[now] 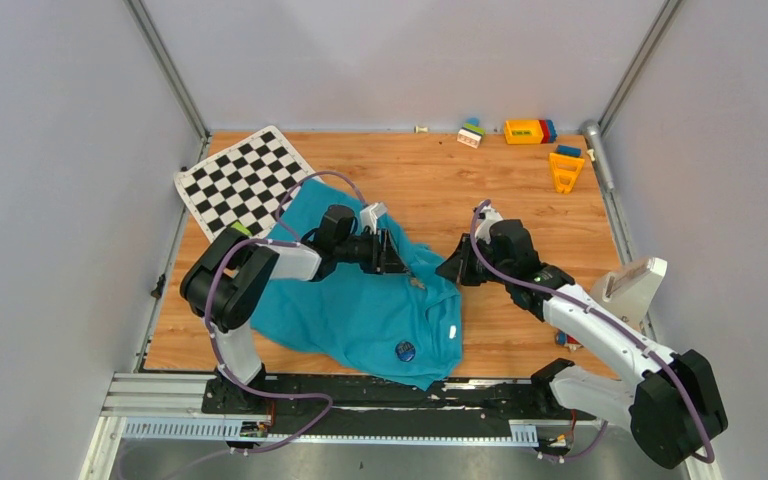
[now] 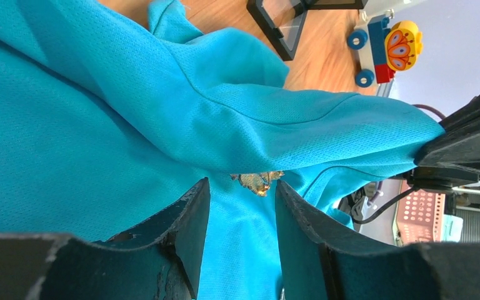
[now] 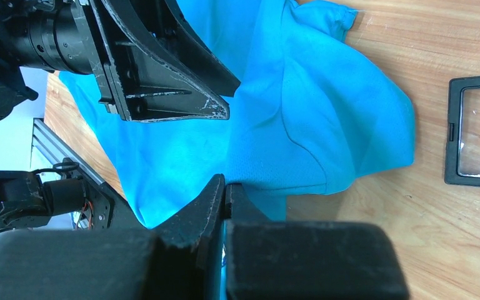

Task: Remove the brooch from the garment
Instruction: Remove the brooch from the clothes.

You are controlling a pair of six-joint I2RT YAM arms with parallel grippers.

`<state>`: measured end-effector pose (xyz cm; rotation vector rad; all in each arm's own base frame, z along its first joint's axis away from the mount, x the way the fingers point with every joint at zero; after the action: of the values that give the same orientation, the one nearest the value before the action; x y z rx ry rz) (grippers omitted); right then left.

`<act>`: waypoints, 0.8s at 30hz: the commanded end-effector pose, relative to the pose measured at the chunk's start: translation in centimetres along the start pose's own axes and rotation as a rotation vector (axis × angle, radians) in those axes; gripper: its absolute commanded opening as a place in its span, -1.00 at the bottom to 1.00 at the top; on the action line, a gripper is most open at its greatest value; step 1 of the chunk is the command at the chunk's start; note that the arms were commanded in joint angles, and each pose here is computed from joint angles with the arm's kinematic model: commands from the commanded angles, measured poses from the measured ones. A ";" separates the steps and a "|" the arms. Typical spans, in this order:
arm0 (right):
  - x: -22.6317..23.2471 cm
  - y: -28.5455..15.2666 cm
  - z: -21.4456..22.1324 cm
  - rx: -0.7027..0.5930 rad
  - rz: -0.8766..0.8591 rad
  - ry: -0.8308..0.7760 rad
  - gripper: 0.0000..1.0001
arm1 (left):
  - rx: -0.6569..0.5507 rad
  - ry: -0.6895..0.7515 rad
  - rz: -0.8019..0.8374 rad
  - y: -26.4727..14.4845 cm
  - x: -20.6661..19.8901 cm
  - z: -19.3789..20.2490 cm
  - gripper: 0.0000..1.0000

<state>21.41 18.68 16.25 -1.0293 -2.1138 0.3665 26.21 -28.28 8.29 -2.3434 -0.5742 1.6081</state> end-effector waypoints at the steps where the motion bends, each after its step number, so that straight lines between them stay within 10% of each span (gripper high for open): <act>1: 0.6 -0.1 -1.1 -0.043 -0.038 -0.026 -1.00 | -0.008 0.011 0.073 0.1 -0.9 -0.4 0.01; 24: 1.3 -0.3 -1.6 -0.052 -0.065 -0.005 -1.00 | 0.100 -0.137 0.175 2.8 -0.4 1.4 -0.28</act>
<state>21.23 18.81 16.34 -1.0039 -2.1139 0.3629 25.34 -29.73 6.15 -2.2354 -0.4203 1.8373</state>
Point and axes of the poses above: each gripper's point midway between its finger pads, its own y axis out along the fingers, its own x axis along the line the jaws close on, z = x × y, the point moved 5 cm from there along -y, back along the fingers, and after that the axes turned 9 degrees about -y, right-handed, at the moved point
